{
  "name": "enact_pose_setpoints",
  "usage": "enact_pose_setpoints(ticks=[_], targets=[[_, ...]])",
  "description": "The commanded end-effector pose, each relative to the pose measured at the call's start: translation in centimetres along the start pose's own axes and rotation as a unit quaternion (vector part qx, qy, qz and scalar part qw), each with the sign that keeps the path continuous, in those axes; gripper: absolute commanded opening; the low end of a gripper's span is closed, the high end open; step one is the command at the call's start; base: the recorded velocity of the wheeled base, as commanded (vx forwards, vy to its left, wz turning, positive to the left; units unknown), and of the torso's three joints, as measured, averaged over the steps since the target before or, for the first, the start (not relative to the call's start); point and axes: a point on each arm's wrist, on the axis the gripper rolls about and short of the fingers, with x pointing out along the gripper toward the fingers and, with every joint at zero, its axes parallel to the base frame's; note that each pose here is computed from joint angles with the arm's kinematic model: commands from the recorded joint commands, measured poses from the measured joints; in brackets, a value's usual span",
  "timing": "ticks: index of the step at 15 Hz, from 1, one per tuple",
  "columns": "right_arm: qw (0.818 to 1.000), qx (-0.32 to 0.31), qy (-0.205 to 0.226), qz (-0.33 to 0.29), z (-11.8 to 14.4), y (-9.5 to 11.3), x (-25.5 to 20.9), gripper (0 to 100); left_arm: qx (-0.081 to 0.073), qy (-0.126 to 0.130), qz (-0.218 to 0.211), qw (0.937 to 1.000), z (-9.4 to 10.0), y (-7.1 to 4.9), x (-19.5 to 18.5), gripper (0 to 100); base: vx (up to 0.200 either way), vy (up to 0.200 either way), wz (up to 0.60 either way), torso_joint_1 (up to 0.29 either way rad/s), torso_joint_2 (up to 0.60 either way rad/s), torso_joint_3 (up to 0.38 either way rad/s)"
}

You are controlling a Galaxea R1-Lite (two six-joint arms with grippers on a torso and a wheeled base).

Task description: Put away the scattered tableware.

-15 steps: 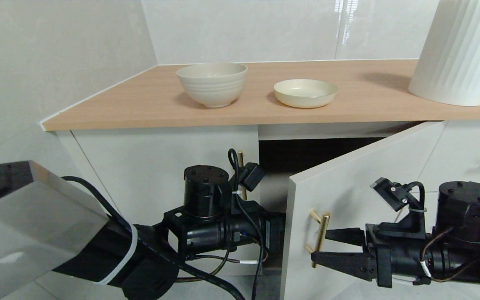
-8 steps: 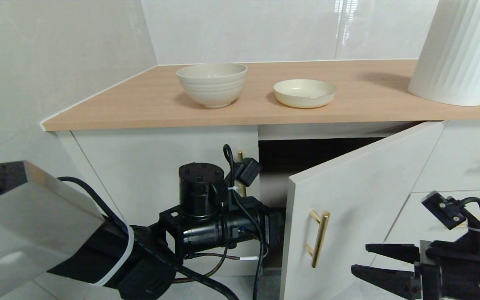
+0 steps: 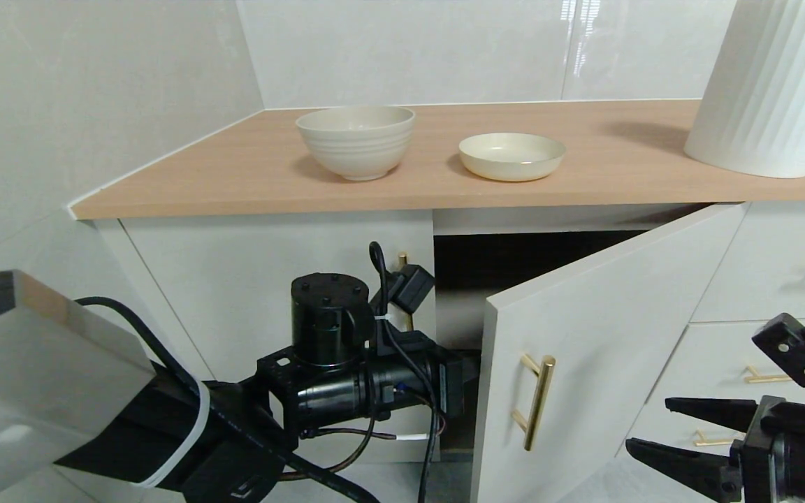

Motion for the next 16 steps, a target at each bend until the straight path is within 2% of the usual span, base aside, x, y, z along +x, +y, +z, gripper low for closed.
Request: enact_pose_setpoints(ticks=[1, 2, 7, 10, 16], targets=[[1.0, -0.003, -0.004, 0.003, 0.1, 0.2, -0.2, 100, 0.001, 0.0, -0.002, 1.0, 0.1, -0.2, 0.0, 0, 0.0, 0.0, 0.0, 0.0, 0.0, 0.0], [1.0, -0.004, -0.005, 0.004, 0.0, 0.3, -0.4, 100, 0.001, 0.003, -0.005, 1.0, -0.1, -0.4, 0.1, 0, 0.0, 0.0, 0.0, 0.0, 0.0, 0.0], [1.0, -0.009, -0.011, 0.01, 0.1, 0.6, -0.8, 100, -0.001, 0.011, -0.008, 0.9999, -0.6, 0.0, 1.3, 0, -0.2, 0.0, 0.0, 0.0, 0.01, 0.001], [1.0, -0.01, -0.014, 0.011, 0.1, 0.6, -0.9, 100, 0.002, 0.006, -0.01, 0.9999, -0.2, 0.5, 2.5, 0, 0.0, 0.0, 0.0, 0.0, 0.0, 0.0], [1.0, -0.013, -0.019, 0.012, 0.2, 1.0, -2.0, 100, -0.002, 0.014, -0.008, 0.9999, 0.6, 0.3, 3.1, 0, 0.0, 0.0, 0.0, 0.0, 0.0, 0.0]])
